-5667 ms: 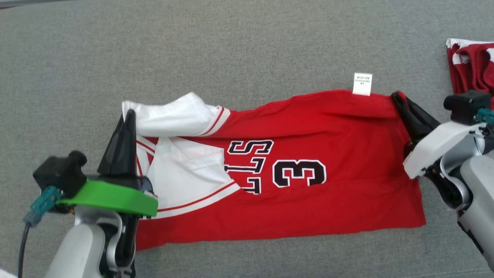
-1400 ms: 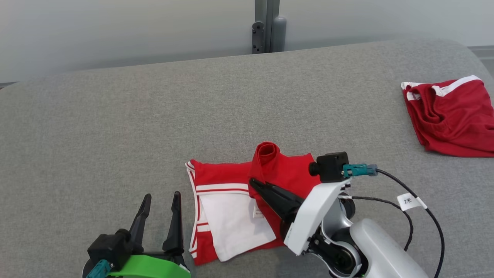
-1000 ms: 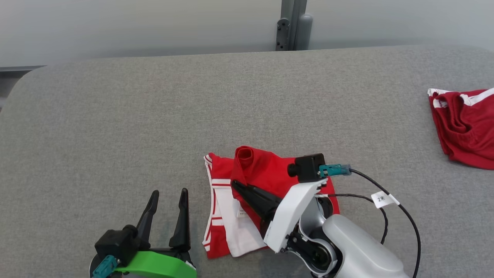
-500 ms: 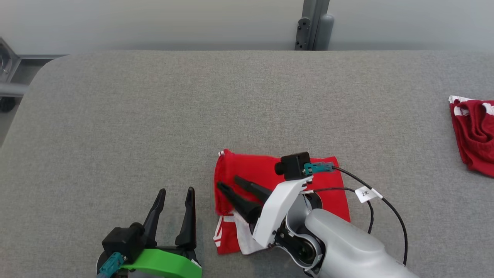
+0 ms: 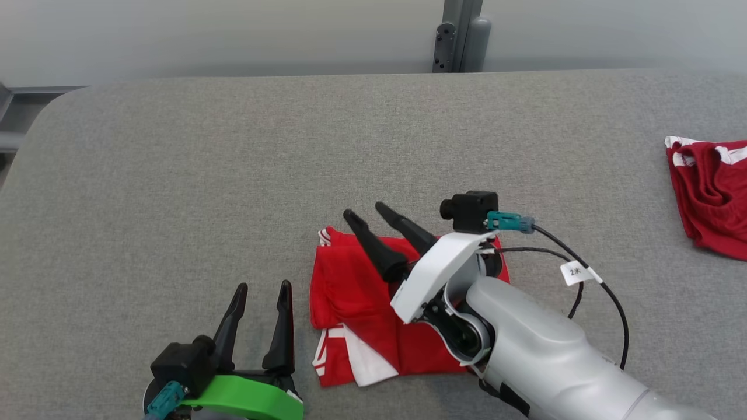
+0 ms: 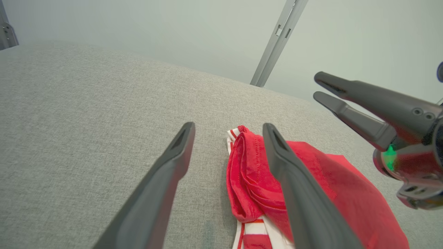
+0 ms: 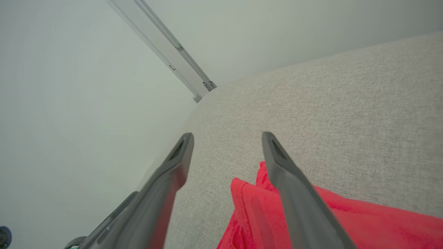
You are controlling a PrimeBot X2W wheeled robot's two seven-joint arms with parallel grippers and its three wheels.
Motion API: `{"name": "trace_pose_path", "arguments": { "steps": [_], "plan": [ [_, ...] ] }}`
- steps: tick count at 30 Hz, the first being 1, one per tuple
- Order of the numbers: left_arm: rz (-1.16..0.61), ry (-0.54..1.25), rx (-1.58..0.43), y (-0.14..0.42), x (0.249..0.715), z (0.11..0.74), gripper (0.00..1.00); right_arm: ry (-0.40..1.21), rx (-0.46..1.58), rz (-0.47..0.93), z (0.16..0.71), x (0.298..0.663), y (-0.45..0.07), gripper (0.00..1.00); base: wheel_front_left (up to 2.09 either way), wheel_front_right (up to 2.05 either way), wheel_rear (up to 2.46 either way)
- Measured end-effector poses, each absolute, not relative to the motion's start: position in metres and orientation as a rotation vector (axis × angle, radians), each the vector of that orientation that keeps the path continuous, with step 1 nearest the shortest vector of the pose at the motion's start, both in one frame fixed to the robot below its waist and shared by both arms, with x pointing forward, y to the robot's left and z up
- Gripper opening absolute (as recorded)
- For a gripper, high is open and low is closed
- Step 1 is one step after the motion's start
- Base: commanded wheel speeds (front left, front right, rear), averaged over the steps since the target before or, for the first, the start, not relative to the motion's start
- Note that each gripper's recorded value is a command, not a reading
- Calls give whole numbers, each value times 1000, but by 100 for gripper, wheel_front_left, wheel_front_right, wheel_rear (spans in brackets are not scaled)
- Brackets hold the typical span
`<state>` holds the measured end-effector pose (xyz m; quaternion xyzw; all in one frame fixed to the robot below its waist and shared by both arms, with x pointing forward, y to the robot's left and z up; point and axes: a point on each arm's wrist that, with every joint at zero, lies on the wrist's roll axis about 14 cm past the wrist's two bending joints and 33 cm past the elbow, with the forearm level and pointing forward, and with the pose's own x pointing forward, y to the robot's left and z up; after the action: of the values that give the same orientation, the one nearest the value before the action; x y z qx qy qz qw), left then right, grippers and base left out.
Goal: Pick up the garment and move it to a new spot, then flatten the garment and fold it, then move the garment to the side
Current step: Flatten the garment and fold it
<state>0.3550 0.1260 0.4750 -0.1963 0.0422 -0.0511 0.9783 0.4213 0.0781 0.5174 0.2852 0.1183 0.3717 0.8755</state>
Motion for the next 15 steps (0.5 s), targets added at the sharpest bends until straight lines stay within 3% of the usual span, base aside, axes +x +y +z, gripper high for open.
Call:
{"name": "trace_pose_path", "arguments": {
  "steps": [7, 13, 15],
  "plan": [
    [-126, 81, -393, 119, 358, 477, 100, 132, 495, 674, 525, 448, 37, 100, 0, 0, 0],
    [-134, 73, -391, 117, 359, 480, 100, 80, 412, 631, 520, 447, 8, 100, 0, 0, 0],
    [-131, 71, -388, 118, 359, 481, 100, 91, 390, 629, 509, 438, 4, 40, 0, 0, 0]
  ]
}}
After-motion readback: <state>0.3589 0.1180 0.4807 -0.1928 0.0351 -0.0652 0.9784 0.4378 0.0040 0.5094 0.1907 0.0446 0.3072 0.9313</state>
